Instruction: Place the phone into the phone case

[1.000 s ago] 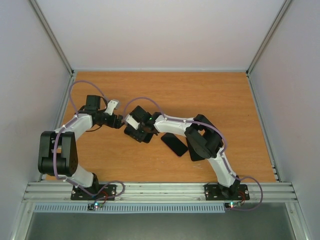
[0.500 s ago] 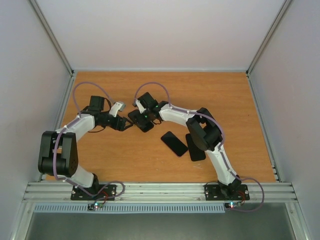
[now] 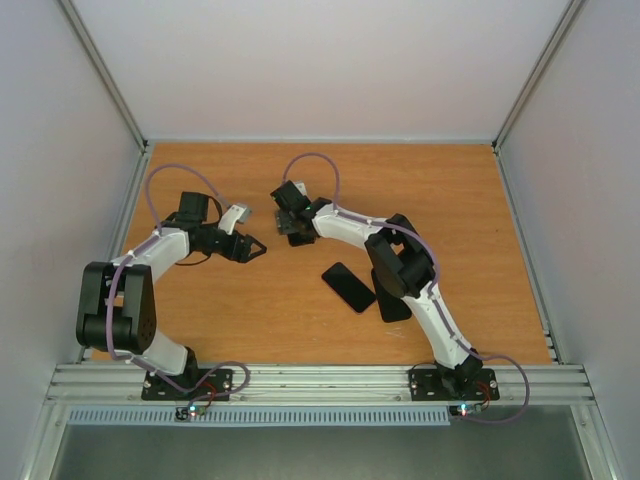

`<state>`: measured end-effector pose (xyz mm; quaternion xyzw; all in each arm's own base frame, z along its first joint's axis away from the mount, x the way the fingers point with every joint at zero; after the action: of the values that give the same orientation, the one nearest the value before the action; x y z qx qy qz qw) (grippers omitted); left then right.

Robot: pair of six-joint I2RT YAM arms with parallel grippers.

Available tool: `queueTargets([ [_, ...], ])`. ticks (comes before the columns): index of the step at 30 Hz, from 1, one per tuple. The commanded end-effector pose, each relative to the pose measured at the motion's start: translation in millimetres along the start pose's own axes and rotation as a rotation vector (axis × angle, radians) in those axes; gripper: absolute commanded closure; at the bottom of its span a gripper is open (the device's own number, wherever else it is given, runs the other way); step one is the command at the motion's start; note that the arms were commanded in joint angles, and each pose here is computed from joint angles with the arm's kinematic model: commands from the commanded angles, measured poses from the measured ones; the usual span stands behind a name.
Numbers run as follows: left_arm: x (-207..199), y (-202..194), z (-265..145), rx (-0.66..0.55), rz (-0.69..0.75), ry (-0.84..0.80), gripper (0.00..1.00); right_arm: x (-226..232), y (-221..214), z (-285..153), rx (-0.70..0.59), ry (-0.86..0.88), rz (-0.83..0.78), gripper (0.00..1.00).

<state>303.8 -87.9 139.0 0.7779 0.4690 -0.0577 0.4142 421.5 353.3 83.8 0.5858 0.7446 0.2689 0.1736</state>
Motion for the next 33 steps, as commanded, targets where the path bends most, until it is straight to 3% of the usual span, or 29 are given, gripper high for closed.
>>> queueTargets([
  [1, -3.0, 2.9, -1.6, -0.015, 0.024, -0.02, 0.23, -110.9, -27.3, 26.1, 0.04, -0.545, 0.025, 0.45],
  [6, -3.6, 3.0, -1.8, -0.016, 0.026, -0.024, 0.23, -119.7, -33.4, 23.4, 0.044, -0.562, 0.039, 0.41],
  [12, -4.1, 3.0, -1.9, -0.016, 0.026, -0.027, 0.23, -104.4, -24.1, 15.9, 0.014, -0.389, 0.029, 0.32],
  [13, -3.9, 2.9, -2.0, -0.016, 0.025, -0.026, 0.23, -101.8, -19.9, 11.8, 0.0, -0.358, 0.031, 0.29],
  [15, -4.2, 3.1, -1.9, -0.017, 0.027, -0.027, 0.23, -97.4, -10.6, -1.9, -0.043, -0.298, 0.036, 0.04],
  [16, -3.8, 2.9, -2.0, -0.016, 0.026, -0.025, 0.23, -94.8, -5.0, -10.8, -0.074, -0.266, 0.037, 0.02],
  [21, -3.3, 2.4, -1.4, -0.014, 0.027, -0.022, 0.23, -94.7, 19.0, -63.9, -0.237, -0.202, 0.053, 0.02],
  [26, -2.8, 2.5, -0.9, -0.013, 0.028, -0.022, 0.23, -98.7, 6.1, -110.8, -0.352, -0.167, 0.108, 0.02],
  [29, -2.8, 2.7, -0.8, -0.013, 0.027, -0.024, 0.23, -103.2, -11.8, -126.9, -0.367, -0.097, 0.153, 0.02],
  [33, -3.3, 2.2, -0.7, -0.011, 0.023, -0.034, 0.23, -110.9, -51.3, -131.6, -0.259, -0.068, 0.188, 0.02],
])
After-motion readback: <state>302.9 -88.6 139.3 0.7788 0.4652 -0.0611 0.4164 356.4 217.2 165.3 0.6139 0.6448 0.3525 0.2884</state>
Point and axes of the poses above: each gripper's point midway between its finger pads, its own z axis out along the fingers, its own x axis along the line the jaws close on, y = z × x, the point moved 7 cm from there along -z, back along the fingers, and after that the axes turned 1 degree about -z, right-handed, at the moved point
